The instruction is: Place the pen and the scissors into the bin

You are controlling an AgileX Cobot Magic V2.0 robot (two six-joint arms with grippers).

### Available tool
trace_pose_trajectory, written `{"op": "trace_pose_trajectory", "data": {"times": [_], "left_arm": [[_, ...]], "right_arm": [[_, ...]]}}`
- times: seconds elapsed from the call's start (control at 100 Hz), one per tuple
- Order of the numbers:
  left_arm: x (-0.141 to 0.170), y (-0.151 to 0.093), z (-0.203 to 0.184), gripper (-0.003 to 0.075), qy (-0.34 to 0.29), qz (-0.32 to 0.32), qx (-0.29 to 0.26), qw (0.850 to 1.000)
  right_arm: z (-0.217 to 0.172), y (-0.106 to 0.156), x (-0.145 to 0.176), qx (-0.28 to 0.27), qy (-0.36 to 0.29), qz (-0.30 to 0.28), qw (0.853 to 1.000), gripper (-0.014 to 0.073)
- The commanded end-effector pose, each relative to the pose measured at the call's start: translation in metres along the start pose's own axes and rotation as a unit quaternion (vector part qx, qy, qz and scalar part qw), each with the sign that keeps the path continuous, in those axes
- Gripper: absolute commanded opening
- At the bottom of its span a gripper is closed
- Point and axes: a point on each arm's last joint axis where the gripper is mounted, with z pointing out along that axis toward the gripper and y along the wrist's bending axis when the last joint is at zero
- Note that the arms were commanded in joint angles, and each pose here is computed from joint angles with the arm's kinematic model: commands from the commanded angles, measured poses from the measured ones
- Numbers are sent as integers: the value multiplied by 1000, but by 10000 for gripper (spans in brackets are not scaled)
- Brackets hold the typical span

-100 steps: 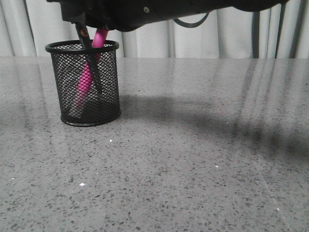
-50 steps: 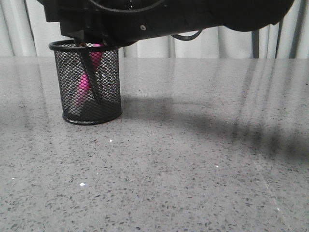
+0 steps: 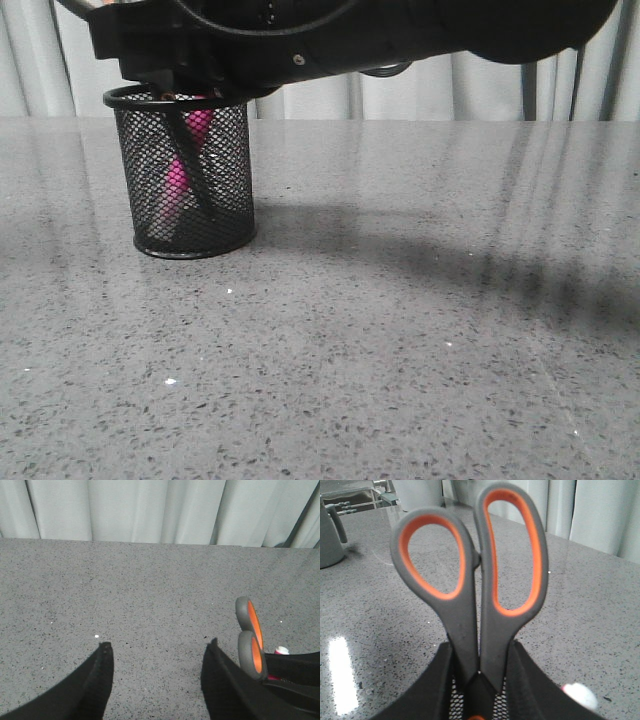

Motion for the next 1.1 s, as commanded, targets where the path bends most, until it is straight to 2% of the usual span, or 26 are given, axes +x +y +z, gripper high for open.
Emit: {"op": "trace_pose_trajectory", "data": {"times": [0.0,0.05,0.12,0.16,0.31,0.38,0.59,0.84,0.93,1.01,1.09], "left_arm": [[-13,-3,-9,363,-46,-14,-2,999],[-13,-3,-9,363,-46,-14,-2,999],[-13,-3,-9,363,-46,-14,-2,999],[-13,-3,-9,363,-46,-14,-2,999],[-13,-3,-9,363,-46,-14,-2,999],[-13,-3,-9,363,-46,-14,-2,999],[-13,-3,-9,363,-46,-14,-2,999],[-14,-4,-11,363,-54,-12,-4,998],[-15,-5,-14,363,-64,-10,-8,998],[-17,-6,-18,357,-76,-8,-13,997],[-19,-7,-24,301,-96,-5,-20,995]], "right_arm": [[-11,3,-37,-11,-76,-14,997,-65],[-11,3,-37,-11,-75,-15,997,-50],[-11,3,-37,-11,-75,-15,997,21],[-11,3,-37,-11,-75,-15,997,75],[-10,3,-37,-11,-74,-15,997,363],[-13,3,-40,-11,-79,-16,997,417],[-29,-7,-60,14,-86,-22,996,413],[-78,-34,-105,83,-123,-34,988,402],[-104,-44,-123,122,-129,-30,984,313],[-128,-53,-134,160,-125,-18,979,166],[-154,-61,-144,204,-112,-16,972,12]]}}
